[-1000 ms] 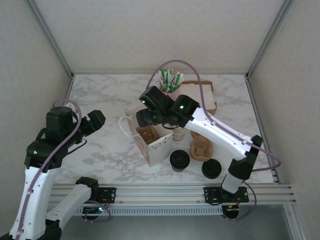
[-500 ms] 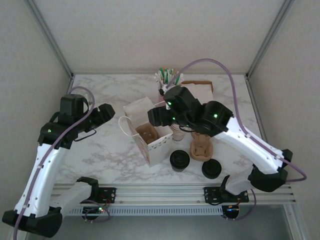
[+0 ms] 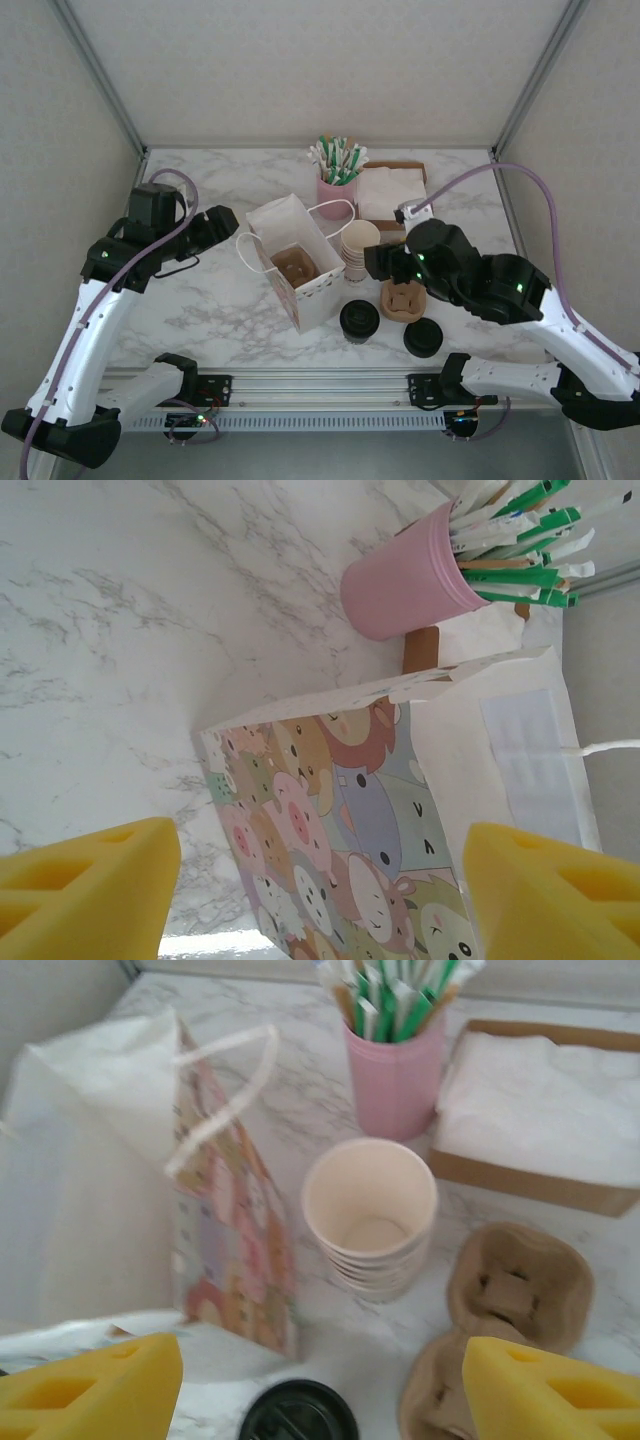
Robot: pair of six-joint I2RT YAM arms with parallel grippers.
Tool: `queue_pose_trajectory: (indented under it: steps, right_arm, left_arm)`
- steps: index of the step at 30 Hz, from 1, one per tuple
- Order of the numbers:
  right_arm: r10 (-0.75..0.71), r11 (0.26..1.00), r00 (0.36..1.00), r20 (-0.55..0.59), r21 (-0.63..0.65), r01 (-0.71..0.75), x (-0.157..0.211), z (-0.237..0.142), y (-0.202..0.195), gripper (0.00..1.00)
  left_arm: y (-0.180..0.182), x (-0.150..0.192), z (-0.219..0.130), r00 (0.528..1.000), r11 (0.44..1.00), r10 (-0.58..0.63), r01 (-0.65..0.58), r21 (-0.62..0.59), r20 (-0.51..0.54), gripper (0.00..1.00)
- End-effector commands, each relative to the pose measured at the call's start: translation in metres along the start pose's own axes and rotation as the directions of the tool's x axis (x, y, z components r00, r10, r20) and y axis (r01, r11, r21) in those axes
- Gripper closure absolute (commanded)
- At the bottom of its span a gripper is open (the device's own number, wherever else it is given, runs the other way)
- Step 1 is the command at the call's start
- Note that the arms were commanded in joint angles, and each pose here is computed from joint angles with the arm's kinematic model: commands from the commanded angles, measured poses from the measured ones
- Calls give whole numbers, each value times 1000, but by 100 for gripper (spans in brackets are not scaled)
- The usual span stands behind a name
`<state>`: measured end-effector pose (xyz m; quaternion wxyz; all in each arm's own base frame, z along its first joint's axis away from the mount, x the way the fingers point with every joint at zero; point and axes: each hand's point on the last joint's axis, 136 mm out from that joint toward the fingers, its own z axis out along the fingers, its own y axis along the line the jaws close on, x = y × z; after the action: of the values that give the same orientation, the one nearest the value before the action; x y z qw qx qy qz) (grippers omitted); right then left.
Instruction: Pack the takeout coffee
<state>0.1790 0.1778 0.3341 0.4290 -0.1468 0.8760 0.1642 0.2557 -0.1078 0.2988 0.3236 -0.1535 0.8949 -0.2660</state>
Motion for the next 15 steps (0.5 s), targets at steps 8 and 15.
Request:
queue_pose_trajectory:
  steps: [8,15]
  right_arm:
    - [-29,998,999,-13,54,30,54,4,-37,24]
    - [-172,985,984,-49,-18,171,78,23,-26,24]
  left_arm:
    - [11,-7,-17,984,992,-123,125,-8,127,25]
    - [14,3,-31,986,992,-121,123,-9,112,24]
